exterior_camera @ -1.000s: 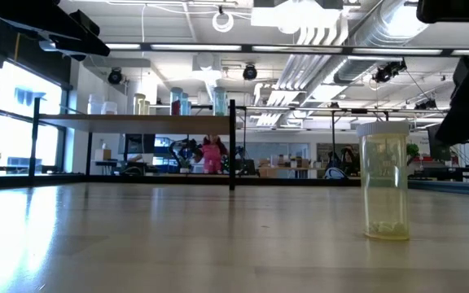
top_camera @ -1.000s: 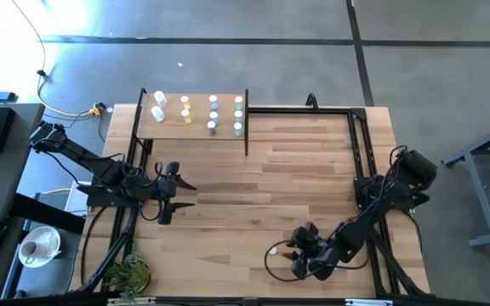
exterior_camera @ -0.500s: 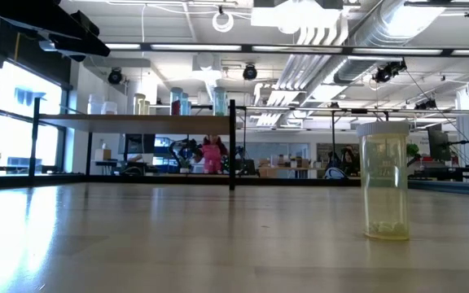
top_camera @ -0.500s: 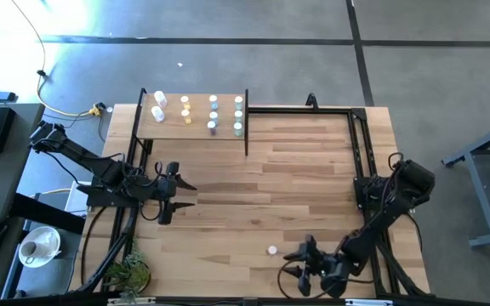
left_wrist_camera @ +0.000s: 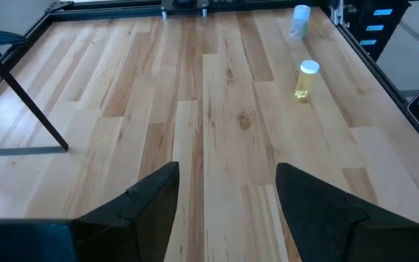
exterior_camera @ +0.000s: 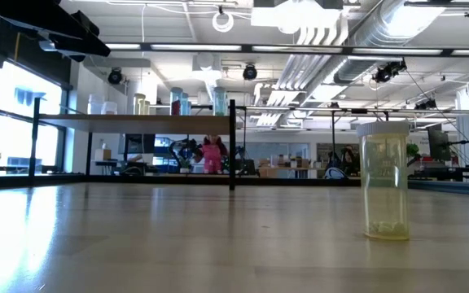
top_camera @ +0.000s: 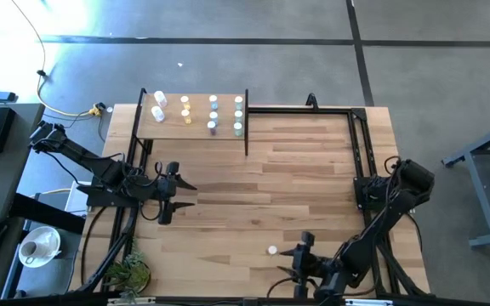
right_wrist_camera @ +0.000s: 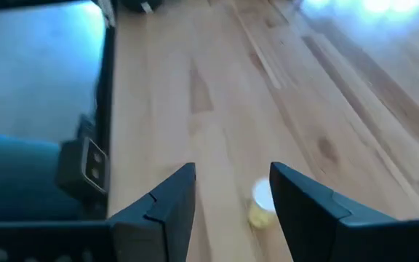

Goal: Pick and place medicine bottles onto shelf by color
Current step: Put the yellow pill bottle on the shelf aligned with the other yellow pill bottles

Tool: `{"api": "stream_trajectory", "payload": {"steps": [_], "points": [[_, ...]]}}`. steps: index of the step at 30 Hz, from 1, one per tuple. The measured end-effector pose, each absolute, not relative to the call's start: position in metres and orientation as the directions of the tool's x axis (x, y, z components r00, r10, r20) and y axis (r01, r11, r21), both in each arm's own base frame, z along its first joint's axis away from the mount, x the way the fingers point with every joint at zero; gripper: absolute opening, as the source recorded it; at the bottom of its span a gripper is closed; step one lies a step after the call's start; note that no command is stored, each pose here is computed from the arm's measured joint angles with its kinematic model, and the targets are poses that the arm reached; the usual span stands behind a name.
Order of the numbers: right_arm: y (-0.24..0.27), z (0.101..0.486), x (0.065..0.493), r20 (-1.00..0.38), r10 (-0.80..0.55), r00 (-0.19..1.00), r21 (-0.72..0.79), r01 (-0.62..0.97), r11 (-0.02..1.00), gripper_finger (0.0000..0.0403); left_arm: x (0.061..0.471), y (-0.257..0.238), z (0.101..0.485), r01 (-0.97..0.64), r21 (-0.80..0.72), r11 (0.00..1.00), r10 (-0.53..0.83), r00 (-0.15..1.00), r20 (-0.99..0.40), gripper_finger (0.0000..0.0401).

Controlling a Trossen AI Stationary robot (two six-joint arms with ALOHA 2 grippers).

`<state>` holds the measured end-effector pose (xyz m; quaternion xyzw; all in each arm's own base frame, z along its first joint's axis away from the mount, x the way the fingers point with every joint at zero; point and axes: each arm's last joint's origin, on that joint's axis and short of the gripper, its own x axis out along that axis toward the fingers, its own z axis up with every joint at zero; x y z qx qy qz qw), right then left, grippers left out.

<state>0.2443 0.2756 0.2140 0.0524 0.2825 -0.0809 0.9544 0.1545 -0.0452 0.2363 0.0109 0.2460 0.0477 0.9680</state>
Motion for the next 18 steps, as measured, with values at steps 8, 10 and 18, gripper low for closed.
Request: {"api": "stream_trajectory", "payload": {"steps": [8, 10, 18], "points": [[0.2696, 0.2124, 0.2363, -0.686, -0.123, 0.717, 0.111, 0.271, 0.956, 0.0167, 0.1545, -0.0452, 0.2363, -0.087, 0.045, 0.995, 0.098, 0.874, -0.475, 0.0220], [0.2676, 0.2113, 0.2357, -0.698, -0.134, 0.704, 0.136, 0.314, 0.940, 0.0167, 0.1545, -0.0452, 0.2363, -0.087, 0.045, 0.995, 0.098, 0.874, -0.475, 0.0220], [0.2670, 0.2104, 0.2359, -0.720, -0.115, 0.685, 0.165, 0.329, 0.930, 0.0167, 0.1554, -0.0456, 0.2379, -0.087, 0.037, 0.995, 0.094, 0.883, -0.460, 0.0220]]}}
